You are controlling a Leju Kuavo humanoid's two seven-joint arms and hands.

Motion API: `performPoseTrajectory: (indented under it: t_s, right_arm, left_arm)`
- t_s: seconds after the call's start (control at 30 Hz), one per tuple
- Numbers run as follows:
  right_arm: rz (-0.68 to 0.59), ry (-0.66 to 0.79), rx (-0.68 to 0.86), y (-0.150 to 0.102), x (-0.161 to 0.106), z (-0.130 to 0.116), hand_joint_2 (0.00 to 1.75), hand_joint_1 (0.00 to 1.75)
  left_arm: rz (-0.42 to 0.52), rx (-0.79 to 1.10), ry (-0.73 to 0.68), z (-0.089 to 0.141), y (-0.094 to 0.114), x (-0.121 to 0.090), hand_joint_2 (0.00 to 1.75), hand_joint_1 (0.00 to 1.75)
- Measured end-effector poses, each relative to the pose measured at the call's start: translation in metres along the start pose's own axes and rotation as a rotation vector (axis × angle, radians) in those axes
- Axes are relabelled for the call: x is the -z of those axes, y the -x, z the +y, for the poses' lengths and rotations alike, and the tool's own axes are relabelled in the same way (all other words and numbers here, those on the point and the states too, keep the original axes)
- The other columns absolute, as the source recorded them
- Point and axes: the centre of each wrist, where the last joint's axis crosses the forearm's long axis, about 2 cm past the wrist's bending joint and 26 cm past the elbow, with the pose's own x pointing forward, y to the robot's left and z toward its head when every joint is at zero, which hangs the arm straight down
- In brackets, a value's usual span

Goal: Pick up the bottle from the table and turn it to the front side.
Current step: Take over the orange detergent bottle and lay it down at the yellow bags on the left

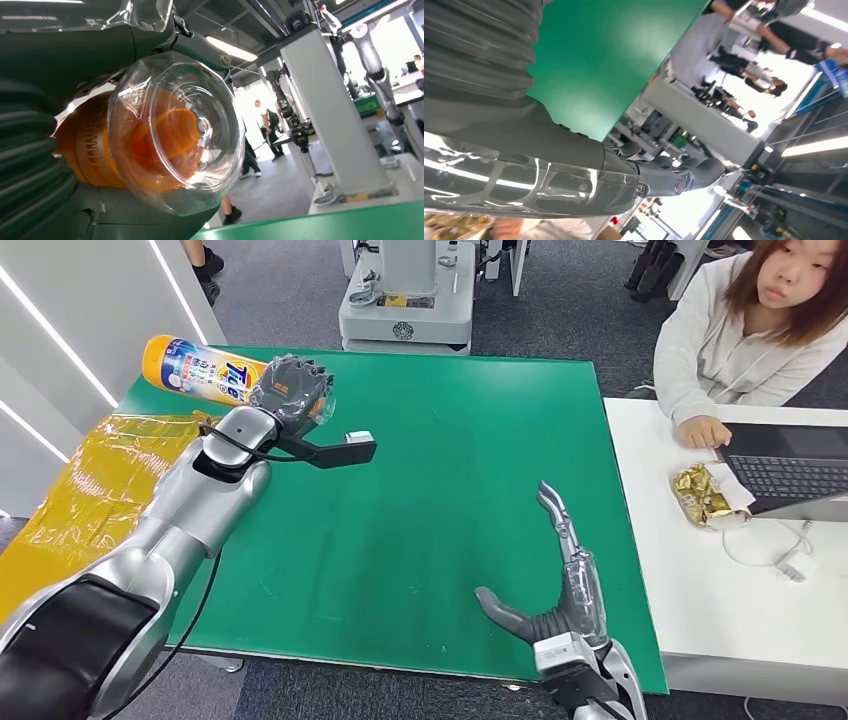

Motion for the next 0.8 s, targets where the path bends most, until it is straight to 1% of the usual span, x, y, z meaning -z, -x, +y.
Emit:
performPoseTrajectory:
  t_s: [0.23, 0.47, 0.6, 0.8]
  right_arm:
    - [0.071, 0.036, -0.041, 0.007, -0.024, -0.008, 1.75, 0.00]
    - [0.102, 0.071, -0.056, 0.009, -0.034, -0.013, 1.75, 0.00]
    - [0.125, 0.098, -0.072, 0.009, -0.044, -0.018, 1.75, 0.00]
    - [0.155, 0.126, -0.092, 0.010, -0.055, -0.024, 1.75, 0.00]
  left_arm:
    - [0.019, 0.056, 0.075, -0.010, 0.006, -0.003, 1.75, 1.75]
    - [0.026, 0.081, 0.120, -0.018, 0.020, -0.008, 1.75, 1.75]
    - [0.026, 0.077, 0.146, -0.023, 0.030, -0.013, 1.75, 1.75]
    - [0.037, 0.068, 0.184, -0.033, 0.051, -0.026, 1.75, 1.75]
